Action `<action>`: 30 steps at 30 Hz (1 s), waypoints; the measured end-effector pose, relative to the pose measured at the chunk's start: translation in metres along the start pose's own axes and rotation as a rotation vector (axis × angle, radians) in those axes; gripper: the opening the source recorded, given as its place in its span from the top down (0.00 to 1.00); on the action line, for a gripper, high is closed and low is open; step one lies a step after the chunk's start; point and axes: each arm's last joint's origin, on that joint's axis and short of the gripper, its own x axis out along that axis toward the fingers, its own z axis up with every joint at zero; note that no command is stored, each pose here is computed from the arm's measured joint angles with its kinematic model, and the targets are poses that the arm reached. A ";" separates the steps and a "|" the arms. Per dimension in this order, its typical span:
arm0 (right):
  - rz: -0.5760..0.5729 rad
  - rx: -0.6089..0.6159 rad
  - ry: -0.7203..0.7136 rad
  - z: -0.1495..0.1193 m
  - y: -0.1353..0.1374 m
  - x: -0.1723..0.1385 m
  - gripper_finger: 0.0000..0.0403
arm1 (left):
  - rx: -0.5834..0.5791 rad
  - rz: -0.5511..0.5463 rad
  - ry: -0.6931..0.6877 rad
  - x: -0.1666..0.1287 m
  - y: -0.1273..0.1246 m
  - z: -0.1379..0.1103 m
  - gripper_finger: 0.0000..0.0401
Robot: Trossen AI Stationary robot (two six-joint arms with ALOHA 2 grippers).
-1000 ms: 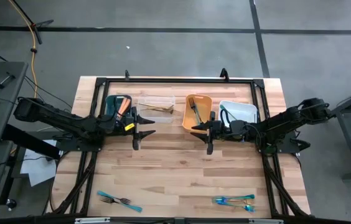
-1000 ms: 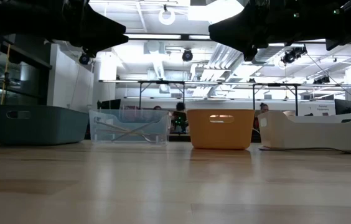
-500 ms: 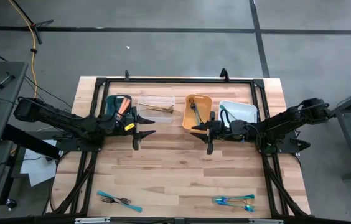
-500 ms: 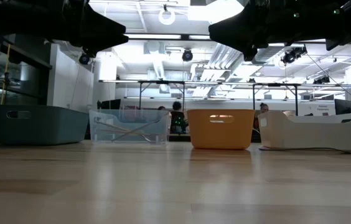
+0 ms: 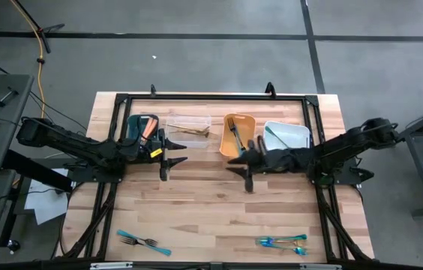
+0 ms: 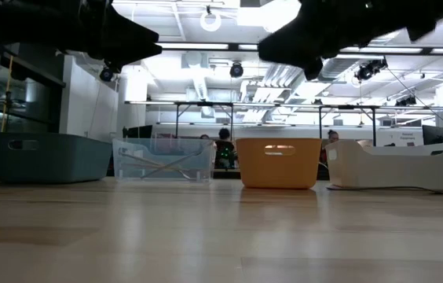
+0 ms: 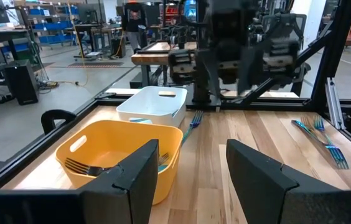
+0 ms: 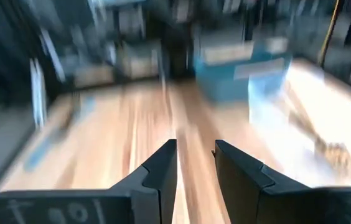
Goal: Sort silverware by color (type)
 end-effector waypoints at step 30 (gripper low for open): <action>-0.872 0.645 0.769 -0.084 -0.025 -0.062 0.74 | -0.024 -0.012 0.008 0.000 0.000 -0.001 0.55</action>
